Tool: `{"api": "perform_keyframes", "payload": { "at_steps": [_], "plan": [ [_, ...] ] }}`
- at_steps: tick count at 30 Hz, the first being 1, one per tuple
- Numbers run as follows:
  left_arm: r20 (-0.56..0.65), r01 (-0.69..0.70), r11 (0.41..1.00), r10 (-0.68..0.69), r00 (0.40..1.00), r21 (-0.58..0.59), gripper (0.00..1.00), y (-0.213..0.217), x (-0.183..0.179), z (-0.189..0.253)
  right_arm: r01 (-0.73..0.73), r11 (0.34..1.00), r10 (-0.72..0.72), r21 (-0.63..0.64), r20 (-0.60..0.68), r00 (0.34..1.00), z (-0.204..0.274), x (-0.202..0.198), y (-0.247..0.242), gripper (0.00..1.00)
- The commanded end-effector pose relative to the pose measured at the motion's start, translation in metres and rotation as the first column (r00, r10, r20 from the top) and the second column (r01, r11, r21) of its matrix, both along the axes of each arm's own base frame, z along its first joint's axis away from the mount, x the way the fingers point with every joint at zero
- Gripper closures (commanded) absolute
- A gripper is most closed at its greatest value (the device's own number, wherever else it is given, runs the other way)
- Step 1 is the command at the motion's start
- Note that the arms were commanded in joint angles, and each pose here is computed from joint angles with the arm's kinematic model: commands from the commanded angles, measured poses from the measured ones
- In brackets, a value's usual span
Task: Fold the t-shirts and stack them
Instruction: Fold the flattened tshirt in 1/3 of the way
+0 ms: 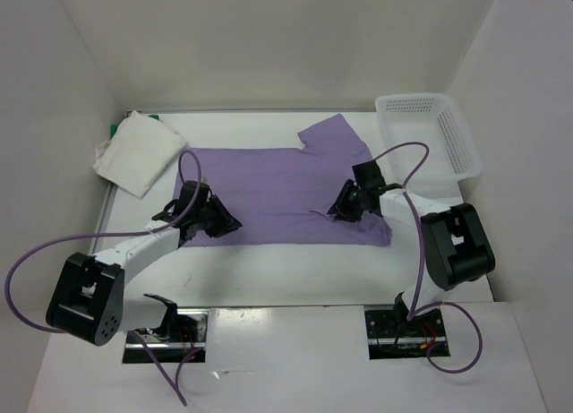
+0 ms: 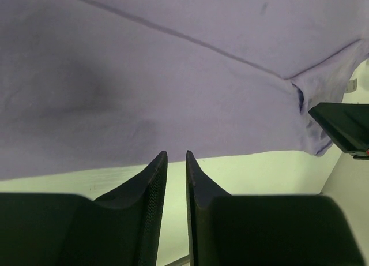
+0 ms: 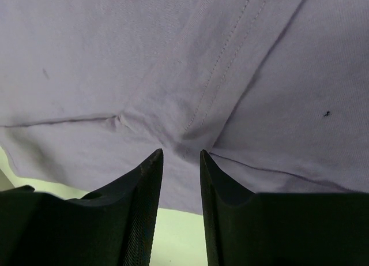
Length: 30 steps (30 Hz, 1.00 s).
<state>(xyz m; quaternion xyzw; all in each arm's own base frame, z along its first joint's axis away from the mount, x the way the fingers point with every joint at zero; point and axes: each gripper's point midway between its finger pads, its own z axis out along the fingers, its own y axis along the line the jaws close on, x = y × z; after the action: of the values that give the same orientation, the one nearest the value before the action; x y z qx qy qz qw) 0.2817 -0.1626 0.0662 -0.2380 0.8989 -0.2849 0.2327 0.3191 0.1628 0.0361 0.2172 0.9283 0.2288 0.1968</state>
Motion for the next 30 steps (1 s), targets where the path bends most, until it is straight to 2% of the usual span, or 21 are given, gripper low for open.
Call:
{"api": "perform_keyframes", "payload": {
  "at_steps": [1, 11, 13, 18, 21, 25, 30],
  "plan": [
    [0.028, -0.040, 0.999, 0.040, 0.999, 0.008, 0.74, 0.006, -0.003, 0.002, 0.020, 1.000, -0.020, -0.018, 0.023, 1.000, -0.005, 0.005, -0.001, 0.62],
    [0.043, -0.066, 0.998, 0.066, 0.997, 0.010, 0.73, 0.016, -0.008, 0.006, 0.056, 0.996, -0.056, -0.070, -0.006, 0.998, -0.016, 0.002, -0.011, 0.64],
    [0.034, -0.075, 0.997, 0.075, 0.997, 0.013, 0.73, 0.019, -0.009, 0.002, 0.040, 0.998, -0.042, -0.055, -0.034, 0.999, -0.024, -0.001, -0.007, 0.64],
    [0.036, -0.099, 0.995, 0.099, 0.994, 0.019, 0.73, 0.029, -0.009, 0.002, 0.029, 0.999, -0.030, -0.029, -0.014, 0.999, -0.020, 0.006, -0.001, 0.68],
    [0.033, -0.104, 0.994, 0.103, 0.994, 0.013, 0.73, 0.031, -0.011, 0.001, 0.023, 1.000, -0.023, -0.007, 0.017, 1.000, -0.008, 0.015, 0.004, 0.73],
    [0.034, -0.113, 0.994, 0.113, 0.993, 0.013, 0.73, 0.034, -0.012, 0.000, 0.018, 1.000, -0.018, 0.002, 0.023, 1.000, -0.008, 0.027, 0.009, 0.73],
    [0.037, -0.114, 0.993, 0.113, 0.993, 0.020, 0.73, 0.037, -0.011, 0.004, -0.009, 0.997, 0.004, 0.081, 0.059, 0.998, 0.006, 0.062, 0.032, 0.73]
  ]
}}
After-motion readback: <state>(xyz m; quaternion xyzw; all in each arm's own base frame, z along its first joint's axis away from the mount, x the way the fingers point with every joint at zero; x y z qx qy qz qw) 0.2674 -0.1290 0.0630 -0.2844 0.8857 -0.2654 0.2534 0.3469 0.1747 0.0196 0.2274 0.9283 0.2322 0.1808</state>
